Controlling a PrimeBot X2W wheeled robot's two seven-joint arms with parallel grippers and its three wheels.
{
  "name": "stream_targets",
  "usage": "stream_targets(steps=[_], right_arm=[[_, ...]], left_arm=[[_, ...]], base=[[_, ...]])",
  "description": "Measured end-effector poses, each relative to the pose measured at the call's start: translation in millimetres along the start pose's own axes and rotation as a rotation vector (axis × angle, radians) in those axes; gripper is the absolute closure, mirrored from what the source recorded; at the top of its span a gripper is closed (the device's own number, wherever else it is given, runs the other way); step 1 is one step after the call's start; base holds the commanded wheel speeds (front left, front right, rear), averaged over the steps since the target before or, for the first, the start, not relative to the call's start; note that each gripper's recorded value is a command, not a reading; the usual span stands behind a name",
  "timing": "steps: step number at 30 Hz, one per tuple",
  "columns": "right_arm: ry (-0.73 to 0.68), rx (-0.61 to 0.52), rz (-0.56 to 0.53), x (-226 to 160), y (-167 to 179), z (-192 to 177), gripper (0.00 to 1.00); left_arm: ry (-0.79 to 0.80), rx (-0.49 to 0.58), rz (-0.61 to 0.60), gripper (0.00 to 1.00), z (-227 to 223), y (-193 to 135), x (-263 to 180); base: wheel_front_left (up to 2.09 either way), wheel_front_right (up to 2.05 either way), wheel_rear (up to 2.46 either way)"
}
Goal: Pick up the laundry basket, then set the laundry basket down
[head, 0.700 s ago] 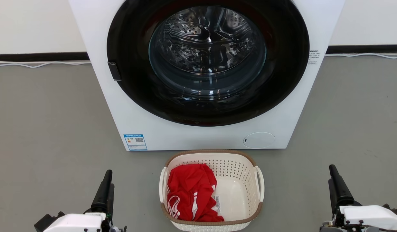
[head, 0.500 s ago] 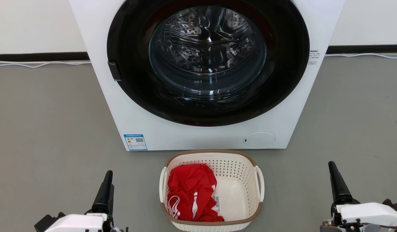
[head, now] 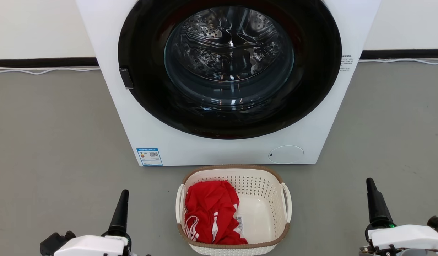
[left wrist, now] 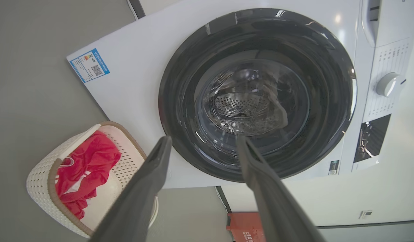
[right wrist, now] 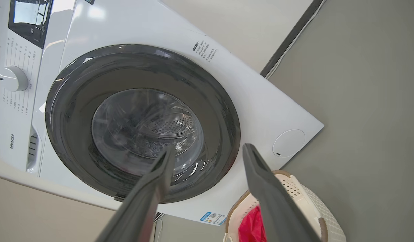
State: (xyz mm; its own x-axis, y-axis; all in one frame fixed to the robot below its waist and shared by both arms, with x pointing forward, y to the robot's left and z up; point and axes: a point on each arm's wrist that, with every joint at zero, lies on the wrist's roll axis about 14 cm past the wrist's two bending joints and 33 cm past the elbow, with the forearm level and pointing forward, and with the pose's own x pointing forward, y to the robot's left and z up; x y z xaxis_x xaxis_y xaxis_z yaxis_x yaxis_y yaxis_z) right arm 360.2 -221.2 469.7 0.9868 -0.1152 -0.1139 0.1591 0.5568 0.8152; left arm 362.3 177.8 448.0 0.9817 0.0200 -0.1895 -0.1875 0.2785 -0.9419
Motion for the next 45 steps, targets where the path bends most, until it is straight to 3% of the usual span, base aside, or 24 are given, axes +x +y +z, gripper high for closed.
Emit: stream_targets(steps=[32, 45], right_arm=[[0.009, -0.508, 0.055, -1, 8, -10, 0.0], [0.009, -0.667, 0.077, -1, 9, -13, 0.0]], left_arm=[[-0.006, 0.488, -0.034, 0.0, -9, -7, -7], [-0.019, 0.688, -0.056, 0.0, -10, -9, -9]], base=[[0.0, 0.0, 0.0], [0.0, 0.0, 0.0]])
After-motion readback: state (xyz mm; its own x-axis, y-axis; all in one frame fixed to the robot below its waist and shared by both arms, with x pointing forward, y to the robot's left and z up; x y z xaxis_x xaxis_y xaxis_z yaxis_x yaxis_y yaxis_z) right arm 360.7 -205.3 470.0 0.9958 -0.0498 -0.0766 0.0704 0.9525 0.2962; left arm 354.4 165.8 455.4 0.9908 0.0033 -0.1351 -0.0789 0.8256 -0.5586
